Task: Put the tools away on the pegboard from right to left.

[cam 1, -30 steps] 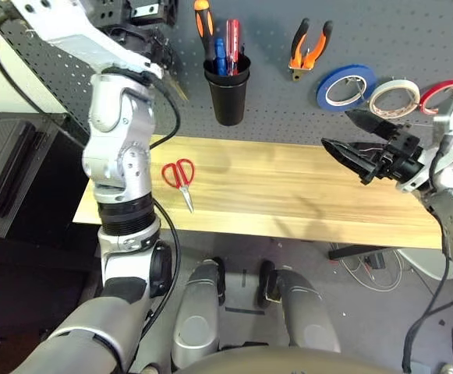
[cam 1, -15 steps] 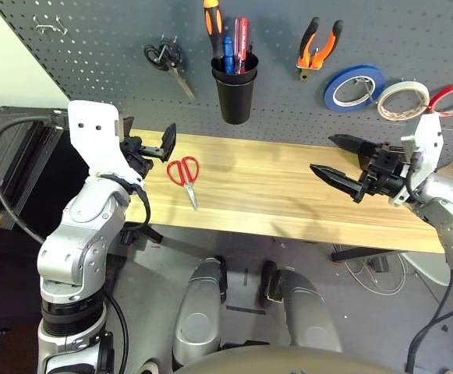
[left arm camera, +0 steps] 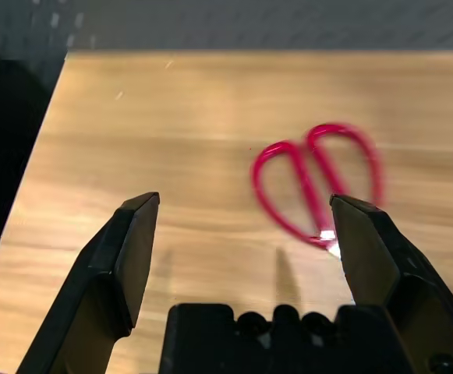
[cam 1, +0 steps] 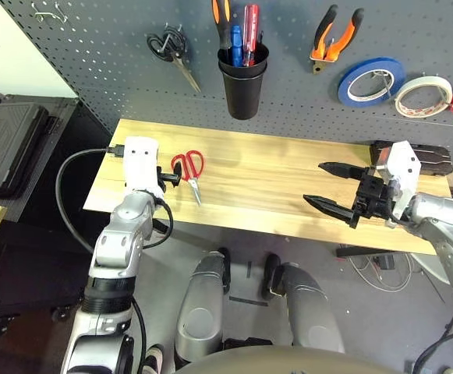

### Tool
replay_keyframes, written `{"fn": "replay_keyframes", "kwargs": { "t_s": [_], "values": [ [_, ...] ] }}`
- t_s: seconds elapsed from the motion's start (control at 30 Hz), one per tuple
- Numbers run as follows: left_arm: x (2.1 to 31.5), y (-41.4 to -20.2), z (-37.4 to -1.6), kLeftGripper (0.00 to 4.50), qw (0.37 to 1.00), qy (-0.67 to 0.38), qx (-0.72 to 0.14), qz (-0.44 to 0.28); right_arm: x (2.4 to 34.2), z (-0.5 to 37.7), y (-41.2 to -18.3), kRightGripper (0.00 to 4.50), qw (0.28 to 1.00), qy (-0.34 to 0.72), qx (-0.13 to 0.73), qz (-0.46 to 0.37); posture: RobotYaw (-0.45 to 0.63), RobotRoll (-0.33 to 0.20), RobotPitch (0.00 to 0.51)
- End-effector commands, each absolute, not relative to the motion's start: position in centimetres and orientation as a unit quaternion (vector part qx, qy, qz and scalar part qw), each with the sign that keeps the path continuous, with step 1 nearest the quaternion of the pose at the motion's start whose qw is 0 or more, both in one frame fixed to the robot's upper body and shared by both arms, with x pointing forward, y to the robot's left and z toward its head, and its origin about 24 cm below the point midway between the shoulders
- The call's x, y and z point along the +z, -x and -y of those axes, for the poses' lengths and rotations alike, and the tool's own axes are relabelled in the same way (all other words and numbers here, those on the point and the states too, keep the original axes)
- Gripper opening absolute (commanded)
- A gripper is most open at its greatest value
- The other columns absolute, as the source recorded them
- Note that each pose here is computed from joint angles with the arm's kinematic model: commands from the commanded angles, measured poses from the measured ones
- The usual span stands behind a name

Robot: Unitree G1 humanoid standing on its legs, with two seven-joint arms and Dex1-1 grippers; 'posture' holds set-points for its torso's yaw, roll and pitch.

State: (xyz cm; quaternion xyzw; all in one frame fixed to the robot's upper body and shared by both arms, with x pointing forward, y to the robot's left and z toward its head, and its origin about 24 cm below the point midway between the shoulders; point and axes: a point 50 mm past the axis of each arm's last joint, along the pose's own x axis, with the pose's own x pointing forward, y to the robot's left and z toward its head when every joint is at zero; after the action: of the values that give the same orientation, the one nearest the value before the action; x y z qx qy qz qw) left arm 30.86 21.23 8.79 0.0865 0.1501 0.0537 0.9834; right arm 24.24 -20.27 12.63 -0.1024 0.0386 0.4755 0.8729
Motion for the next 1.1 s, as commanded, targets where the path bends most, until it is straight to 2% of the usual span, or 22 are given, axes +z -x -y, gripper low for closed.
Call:
{"fn": "replay_keyframes", "kwargs": {
  "t_s": [0.03, 0.33, 0.63, 1.1],
  "values": [
    [7.9, -31.5, -21.9, 4.48, 0.979, -0.088, 0.073, -0.169, 12.4, 20.3, -23.5, 4.5, 0.87, 0.109, 0.479, -0.055, 0.1, 0.0, 0.375],
    [6.3, -33.9, -21.3, 4.48, 0.974, -0.069, 0.067, -0.205, 11.9, 19.9, -22.5, 4.5, 0.87, 0.113, 0.473, -0.077, 0.06, 0.0, 0.404],
    [5.2, -35.1, -21.4, 4.48, 0.969, -0.053, 0.087, -0.224, 12.2, 19.5, -22.2, 4.5, 0.874, 0.112, 0.466, -0.084, 0.03, 0.0, 0.419],
    [3.8, -35.4, -21.5, 4.48, 0.959, -0.05, 0.116, -0.252, 12.4, 19.8, -21.7, 4.5, 0.873, 0.117, 0.463, -0.095, 0.01, 0.0, 0.428]
  ]
}}
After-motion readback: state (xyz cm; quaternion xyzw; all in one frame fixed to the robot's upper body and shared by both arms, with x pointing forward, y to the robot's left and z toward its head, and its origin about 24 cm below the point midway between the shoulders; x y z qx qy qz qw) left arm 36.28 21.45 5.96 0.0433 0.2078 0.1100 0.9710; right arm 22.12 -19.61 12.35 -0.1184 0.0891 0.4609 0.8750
